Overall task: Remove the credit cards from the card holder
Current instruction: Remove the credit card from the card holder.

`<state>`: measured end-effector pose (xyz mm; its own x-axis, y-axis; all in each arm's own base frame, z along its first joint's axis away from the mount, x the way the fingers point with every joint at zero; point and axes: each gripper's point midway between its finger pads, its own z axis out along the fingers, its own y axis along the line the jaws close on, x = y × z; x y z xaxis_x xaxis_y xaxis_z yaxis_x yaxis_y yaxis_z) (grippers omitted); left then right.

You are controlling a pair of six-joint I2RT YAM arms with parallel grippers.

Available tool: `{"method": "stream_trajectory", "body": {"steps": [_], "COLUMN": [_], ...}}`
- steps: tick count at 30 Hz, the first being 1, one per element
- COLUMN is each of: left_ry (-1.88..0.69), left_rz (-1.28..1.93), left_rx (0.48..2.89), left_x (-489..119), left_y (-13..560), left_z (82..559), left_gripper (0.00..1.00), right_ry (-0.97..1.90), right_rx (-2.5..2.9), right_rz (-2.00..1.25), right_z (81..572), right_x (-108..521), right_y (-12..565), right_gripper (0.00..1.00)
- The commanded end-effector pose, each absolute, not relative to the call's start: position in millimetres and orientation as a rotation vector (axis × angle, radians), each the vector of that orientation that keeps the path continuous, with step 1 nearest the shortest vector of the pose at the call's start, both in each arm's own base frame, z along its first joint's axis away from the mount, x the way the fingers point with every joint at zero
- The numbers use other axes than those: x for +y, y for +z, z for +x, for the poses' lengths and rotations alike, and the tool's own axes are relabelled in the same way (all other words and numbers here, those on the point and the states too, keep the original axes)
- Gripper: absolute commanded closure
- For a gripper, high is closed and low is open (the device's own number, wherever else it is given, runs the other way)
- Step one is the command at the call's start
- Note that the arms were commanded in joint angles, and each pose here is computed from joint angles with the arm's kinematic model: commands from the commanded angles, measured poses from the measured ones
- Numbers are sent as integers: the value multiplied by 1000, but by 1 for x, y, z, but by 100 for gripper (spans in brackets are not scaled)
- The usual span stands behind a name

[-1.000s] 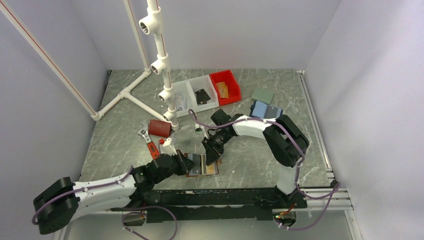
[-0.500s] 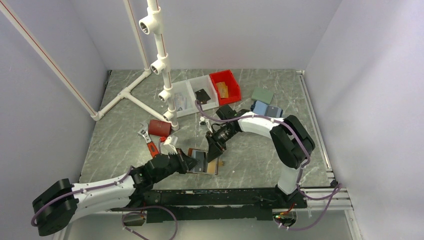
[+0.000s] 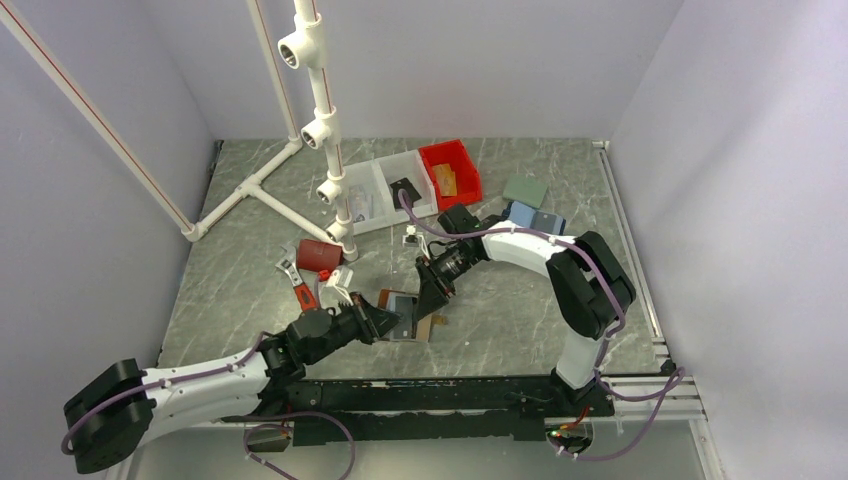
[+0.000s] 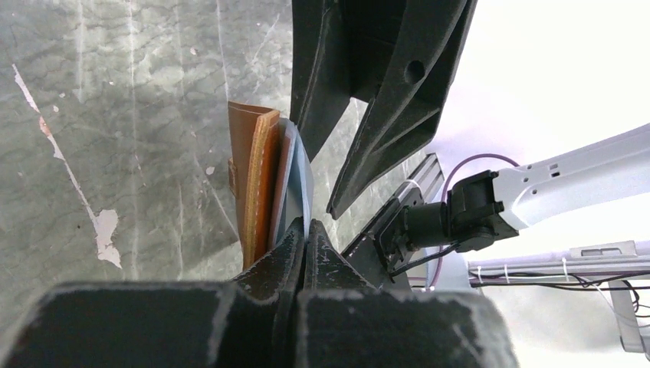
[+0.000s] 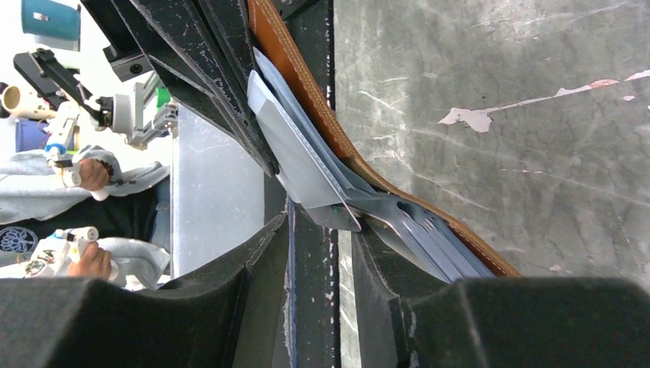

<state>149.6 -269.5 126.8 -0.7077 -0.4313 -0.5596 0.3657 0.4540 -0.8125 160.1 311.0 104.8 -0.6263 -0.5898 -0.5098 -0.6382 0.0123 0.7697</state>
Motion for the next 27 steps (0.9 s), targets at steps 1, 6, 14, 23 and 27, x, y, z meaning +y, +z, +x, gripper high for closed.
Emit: {"method": "stream_trajectory", "body": {"steps": [1,6,14,23,27], "left_ry": [-1458,-1473,-1494,-1480,-1468], "left_rz": [-38,-35,-36,-48,-56], "left_rx": [1766,1753,1740,1750,1763], "left_x": [-275,-278,-282,-279,-278], "left_y": [172,174,176,173,169], "left_z": [150,150,151,152,152], "left_gripper": [100,100,100,100,100], "right_ry": [1798,1872,1927,1948,1966], "right_rx": [2074,2039,2021,2006,1999], "right_rz": [-1347,-1329,-1316,-1314,-1310], "right_z": [161,158,155,154,154], "right_x": [316,316,315,315,315], "right_y": [132,140,144,147,148], "right_gripper": [61,62,66,77,84]}}
